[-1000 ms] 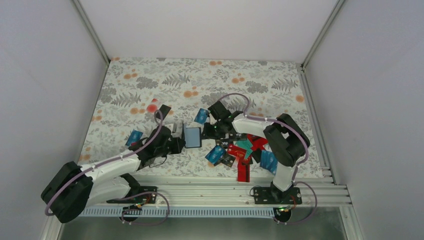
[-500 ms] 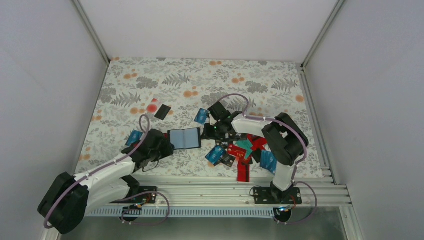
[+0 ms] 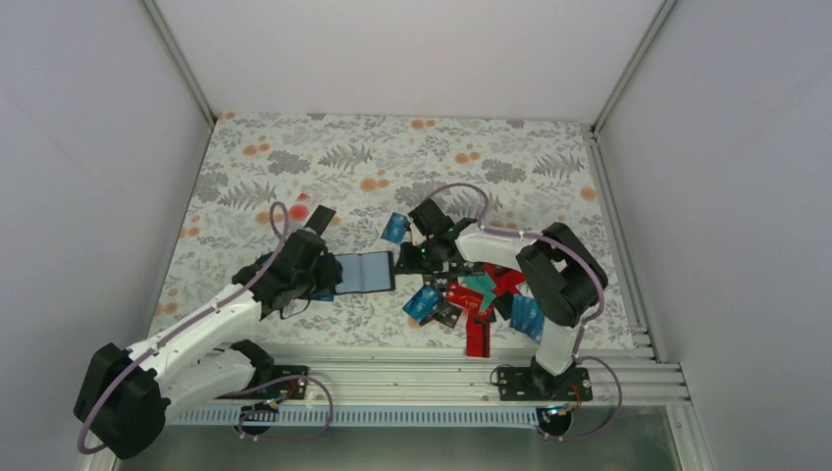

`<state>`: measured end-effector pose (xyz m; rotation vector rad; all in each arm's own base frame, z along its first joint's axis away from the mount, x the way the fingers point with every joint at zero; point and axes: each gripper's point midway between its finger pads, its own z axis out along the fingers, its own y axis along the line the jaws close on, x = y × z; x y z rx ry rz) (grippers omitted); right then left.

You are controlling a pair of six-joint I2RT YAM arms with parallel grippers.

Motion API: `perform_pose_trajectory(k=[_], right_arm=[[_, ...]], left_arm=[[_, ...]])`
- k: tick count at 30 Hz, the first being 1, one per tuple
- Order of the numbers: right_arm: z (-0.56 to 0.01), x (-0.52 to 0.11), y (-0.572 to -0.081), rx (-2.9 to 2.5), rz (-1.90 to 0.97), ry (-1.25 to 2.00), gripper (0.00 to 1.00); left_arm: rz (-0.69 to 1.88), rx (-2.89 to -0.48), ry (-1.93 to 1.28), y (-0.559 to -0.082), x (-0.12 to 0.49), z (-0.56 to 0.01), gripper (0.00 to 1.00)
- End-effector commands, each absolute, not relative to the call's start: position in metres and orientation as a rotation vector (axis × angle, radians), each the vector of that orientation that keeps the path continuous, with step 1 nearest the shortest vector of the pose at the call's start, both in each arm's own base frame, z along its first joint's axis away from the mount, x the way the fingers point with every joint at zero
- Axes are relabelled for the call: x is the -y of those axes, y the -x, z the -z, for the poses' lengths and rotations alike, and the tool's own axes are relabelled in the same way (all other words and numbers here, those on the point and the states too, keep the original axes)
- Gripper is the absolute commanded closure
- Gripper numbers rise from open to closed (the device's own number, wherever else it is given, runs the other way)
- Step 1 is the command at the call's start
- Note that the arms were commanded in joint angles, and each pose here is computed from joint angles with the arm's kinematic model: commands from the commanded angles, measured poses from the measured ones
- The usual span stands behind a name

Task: Put the credit cards into the card holder

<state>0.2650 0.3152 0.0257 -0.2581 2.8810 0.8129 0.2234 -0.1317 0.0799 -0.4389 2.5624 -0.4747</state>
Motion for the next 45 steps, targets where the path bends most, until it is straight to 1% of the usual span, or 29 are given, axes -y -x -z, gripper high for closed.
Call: perform_pose_trajectory(k=[1,5,11,14,17,23,27,33,41,43,45], right_arm=[[-0.053,-0.321,-0.268,-2.805,-0.873,0.32,0.75],[-0.071,-0.326,-0.27,-2.762,-0.912,0.354,0.75],[-0.093,-0.332,-0.268,-2.713,-0.977,0.385,0.75],[-0.1,-0.342,-0.263,-2.69,-1.067,0.429,0.74],[-0.101,-0.354,-0.258,-2.682,-1.124,0.478,0.74],[-0.094,-0.37,-0.258,-2.688,-1.167,0.52,0.74],[-0.088,-0.374,-0.262,-2.694,-1.162,0.527,0.75],[-0.066,-0.373,-0.262,-2.738,-1.132,0.531,0.76],[-0.025,-0.349,-0.258,-2.85,-0.944,0.467,0.78],[-0.018,-0.342,-0.257,-2.87,-0.897,0.446,0.8],[-0.011,-0.337,-0.256,-2.885,-0.869,0.428,0.81]], left_arm=[[0.45,-2.616,0.292,-0.222,0.14,-0.086,0.37],[0.452,-2.662,0.189,-0.224,0.156,-0.078,0.38],[0.471,-2.709,0.131,-0.221,0.167,-0.057,0.39],[0.433,-2.737,0.142,-0.22,0.164,-0.043,0.36],[0.451,-2.728,0.129,-0.223,0.168,-0.039,0.33],[0.453,-2.712,0.107,-0.232,0.173,-0.037,0.34],[0.419,-2.722,0.108,-0.235,0.172,-0.034,0.39],[0.391,-2.726,0.111,-0.236,0.169,-0.033,0.4],[0.362,-2.807,0.133,-0.226,0.166,-0.005,0.4],[0.372,-2.819,0.134,-0.224,0.168,-0.001,0.42],[0.398,-2.819,0.135,-0.223,0.171,0.001,0.46]])
